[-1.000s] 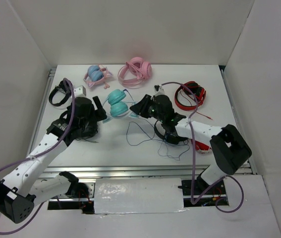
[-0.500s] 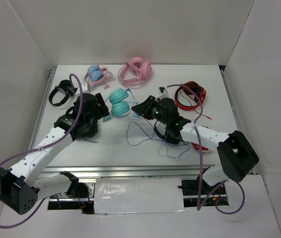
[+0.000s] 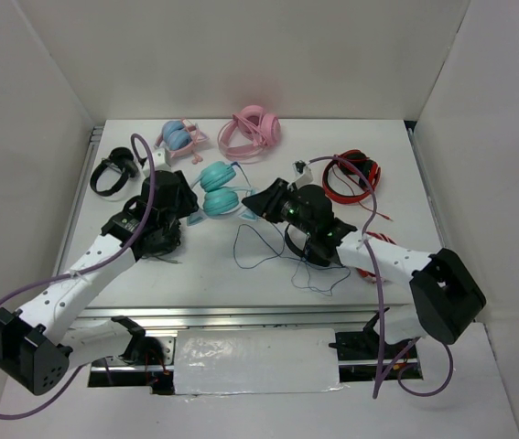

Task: Wrap the headphones

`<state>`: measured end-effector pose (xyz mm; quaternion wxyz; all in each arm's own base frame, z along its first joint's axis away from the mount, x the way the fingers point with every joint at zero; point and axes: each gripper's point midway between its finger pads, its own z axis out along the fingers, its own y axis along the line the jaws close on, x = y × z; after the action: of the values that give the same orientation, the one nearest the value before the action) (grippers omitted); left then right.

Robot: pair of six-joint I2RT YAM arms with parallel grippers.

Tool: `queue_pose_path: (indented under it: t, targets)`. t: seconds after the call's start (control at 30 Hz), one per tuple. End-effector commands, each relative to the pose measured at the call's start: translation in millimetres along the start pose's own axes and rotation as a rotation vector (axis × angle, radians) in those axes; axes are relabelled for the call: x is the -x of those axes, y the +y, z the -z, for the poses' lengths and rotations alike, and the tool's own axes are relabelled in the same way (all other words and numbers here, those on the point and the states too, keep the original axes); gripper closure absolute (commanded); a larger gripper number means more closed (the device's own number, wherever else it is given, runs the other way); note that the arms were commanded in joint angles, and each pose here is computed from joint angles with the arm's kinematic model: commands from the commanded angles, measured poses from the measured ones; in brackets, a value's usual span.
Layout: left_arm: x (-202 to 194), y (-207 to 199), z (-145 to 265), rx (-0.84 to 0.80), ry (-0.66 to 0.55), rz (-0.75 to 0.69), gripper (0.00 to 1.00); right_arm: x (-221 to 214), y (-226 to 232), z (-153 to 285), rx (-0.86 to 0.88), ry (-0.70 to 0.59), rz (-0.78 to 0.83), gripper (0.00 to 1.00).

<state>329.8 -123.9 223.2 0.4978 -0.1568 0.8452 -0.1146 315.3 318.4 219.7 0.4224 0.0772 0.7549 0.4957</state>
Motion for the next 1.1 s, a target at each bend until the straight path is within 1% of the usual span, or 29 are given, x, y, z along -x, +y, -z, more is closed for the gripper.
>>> queue_pose_path:
  t: [0.0,0.03,0.07,0.1,0.13,0.17,0.2,0.23,0.27,0.33,0.37,0.4,0.43,0.47,0.53,0.6,0.63,0.67,0.7,0.8,0.87,0.9,0.97,1.0,1.03,1.07]
  targets:
    - [30,3,0,0.034,-0.106,0.011,0.56,19,59,15,0.19,-0.061,0.032,0.97]
    - [32,2,1,0.031,-0.109,0.014,0.6,18,61,16,0.193,-0.057,0.035,0.96]
    - [34,2,1,0.033,-0.115,0.014,0.73,16,60,16,0.19,-0.054,0.037,0.95]
    - [36,1,1,0.031,-0.118,0.012,0.8,18,60,17,0.193,-0.055,0.042,0.91]
    - [38,2,2,0.034,-0.127,0.014,0.93,17,63,18,0.199,-0.054,0.05,0.88]
    - [42,1,3,0.037,-0.137,0.003,0.98,16,62,19,0.196,-0.047,0.057,0.85]
    - [47,1,5,0.041,-0.148,-0.004,1.0,15,69,22,0.219,-0.032,0.074,0.79]
    - [47,7,7,0.068,-0.145,-0.017,1.0,13,71,23,0.226,-0.016,0.095,0.75]
    - [59,11,12,0.103,-0.183,-0.01,1.0,10,70,26,0.216,0.003,0.143,0.71]
    - [69,14,18,0.118,-0.215,-0.021,1.0,9,73,29,0.22,0.017,0.213,0.59]
    - [77,14,24,0.113,-0.24,-0.028,1.0,7,73,32,0.218,0.023,0.234,0.47]
    - [82,12,28,0.103,-0.257,-0.027,1.0,7,77,34,0.23,0.025,0.251,0.37]
    - [88,12,34,0.087,-0.281,-0.03,1.0,8,79,36,0.243,0.02,0.301,0.25]
    - [97,10,38,0.079,-0.314,-0.036,1.0,10,80,40,0.243,0.019,0.32,0.01]
    - [112,7,50,0.06,-0.363,-0.042,1.0,16,85,50,0.252,0.007,0.407,0.0]
    - [123,5,58,0.051,-0.393,-0.042,1.0,21,86,57,0.248,-0.016,0.461,0.0]
    - [130,3,64,0.041,-0.411,-0.036,1.0,25,84,60,0.241,-0.033,0.517,0.0]
    - [145,-2,75,0.021,-0.447,-0.036,1.0,33,77,67,0.194,-0.069,0.553,0.0]
    - [151,-5,79,0.012,-0.46,-0.035,1.0,41,78,74,0.19,-0.103,0.582,0.0]
    - [176,-16,98,-0.033,-0.519,-0.027,1.0,51,58,80,0.116,-0.151,0.616,0.0]
    - [189,-21,107,-0.049,-0.544,-0.026,1.0,51,47,80,0.091,-0.14,0.641,0.0]
    - [202,-26,118,-0.063,-0.571,-0.025,1.0,50,37,75,0.068,-0.116,0.649,0.0]
    - [220,-33,133,-0.082,-0.595,-0.026,1.0,45,37,68,0.094,-0.074,0.679,0.0]
    - [226,-36,138,-0.091,-0.603,-0.024,1.0,36,27,56,0.091,-0.033,0.684,0.0]
    - [231,-38,142,-0.099,-0.611,-0.018,1.0,26,27,50,0.144,0.015,0.699,0.0]
    - [242,-43,152,-0.114,-0.625,-0.014,1.0,18,25,43,0.187,0.047,0.747,0.0]
